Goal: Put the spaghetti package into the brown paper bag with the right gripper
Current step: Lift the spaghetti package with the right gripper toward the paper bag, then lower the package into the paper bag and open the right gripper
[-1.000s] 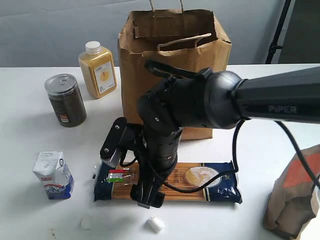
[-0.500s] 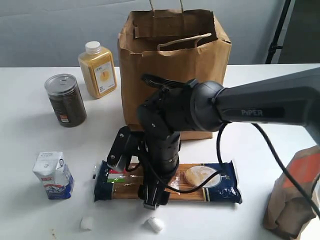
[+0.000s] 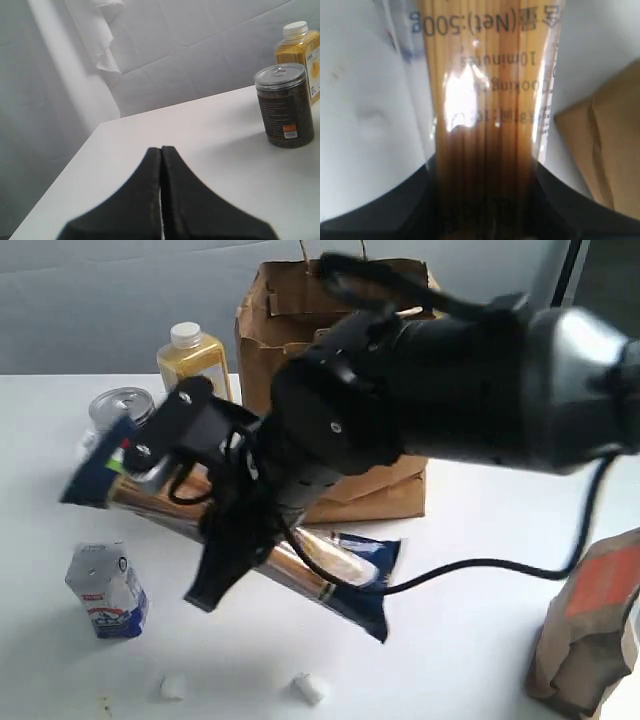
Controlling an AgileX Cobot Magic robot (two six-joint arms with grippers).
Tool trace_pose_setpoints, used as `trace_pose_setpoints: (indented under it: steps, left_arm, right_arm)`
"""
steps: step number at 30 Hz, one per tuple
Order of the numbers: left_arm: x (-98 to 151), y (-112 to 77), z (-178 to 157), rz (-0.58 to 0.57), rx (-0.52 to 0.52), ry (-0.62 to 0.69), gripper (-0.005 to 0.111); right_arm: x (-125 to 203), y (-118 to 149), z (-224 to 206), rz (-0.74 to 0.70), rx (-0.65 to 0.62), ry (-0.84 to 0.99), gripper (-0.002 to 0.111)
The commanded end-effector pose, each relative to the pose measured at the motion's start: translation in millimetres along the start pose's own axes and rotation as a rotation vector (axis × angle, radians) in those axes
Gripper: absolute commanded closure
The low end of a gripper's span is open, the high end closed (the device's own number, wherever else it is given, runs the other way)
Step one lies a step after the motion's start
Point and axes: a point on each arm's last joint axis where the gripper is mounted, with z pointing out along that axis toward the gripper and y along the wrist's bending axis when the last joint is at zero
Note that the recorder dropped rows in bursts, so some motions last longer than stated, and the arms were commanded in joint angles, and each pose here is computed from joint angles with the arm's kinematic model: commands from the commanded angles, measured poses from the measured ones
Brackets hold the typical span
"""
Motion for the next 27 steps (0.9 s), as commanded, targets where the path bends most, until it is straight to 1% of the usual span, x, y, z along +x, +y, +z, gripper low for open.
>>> trace_pose_setpoints:
  steps: [1,2,4,7,8,9,13,15,18,22,24,27]
  left_arm:
    - [1.3,-0.7,0.5,-0.008,0.004,0.003,0.107]
    - [1.3,-0.7,0.5,-0.008,0.004,0.003,0.107]
    - [1.3,-0.7,0.5,-0.008,0.004,0.003,0.107]
    - [1.3,-0.7,0.5,-0.008,0.004,0.003,0.107]
    - [1.3,-0.7,0.5,-0.008,0.004,0.003,0.107]
    - [1.3,-0.7,0.5,-0.008,0.004,0.003,0.107]
    - [1.3,-0.7,0.5,-0.008,0.004,0.003,0.107]
    - [1.3,-0.7,0.5,-0.008,0.004,0.003,0.107]
    - [1.3,-0.7,0.5,-0.008,0.004,0.003,0.107]
    - [1.3,-0.7,0.5,-0.008,0.004,0.003,0.107]
    - [1.3,-0.7,0.5,-0.008,0.004,0.003,0.107]
    - [1.3,-0.7,0.5,-0.008,0.004,0.003,0.107]
  right_arm:
    - [-38.7,25.4,-78.3,-0.024,0.018,-0.404,0.108]
    - [-45.2,26.3,-93.9,-0.026,0.035,-0.503,0.108]
    - [-58.4,15.4,-131.8,-0.013,0.116,-0.772,0.108]
    - [-61.6,-7.2,-148.9,0.024,0.205,-0.924,0.108]
    - [-61.6,-19.3,-153.4,0.041,0.251,-0.979,0.108]
    - [-59.4,-37.4,-159.0,0.073,0.312,-1.038,0.108]
    - [-52.8,-68.1,-170.6,0.131,0.421,-1.14,0.108]
    - [-46.7,-85.6,-177.0,0.188,0.475,-1.19,0.108]
    - [-35.6,-109.7,-182.0,0.24,0.552,-1.211,0.108]
    - [-17.1,-145.9,-165.2,0.286,0.635,-1.13,0.108]
    - [-7.9,-160.2,-145.6,0.335,0.623,-1.044,0.108]
    - [2.6,-167.4,-113.3,0.348,0.572,-0.859,0.108]
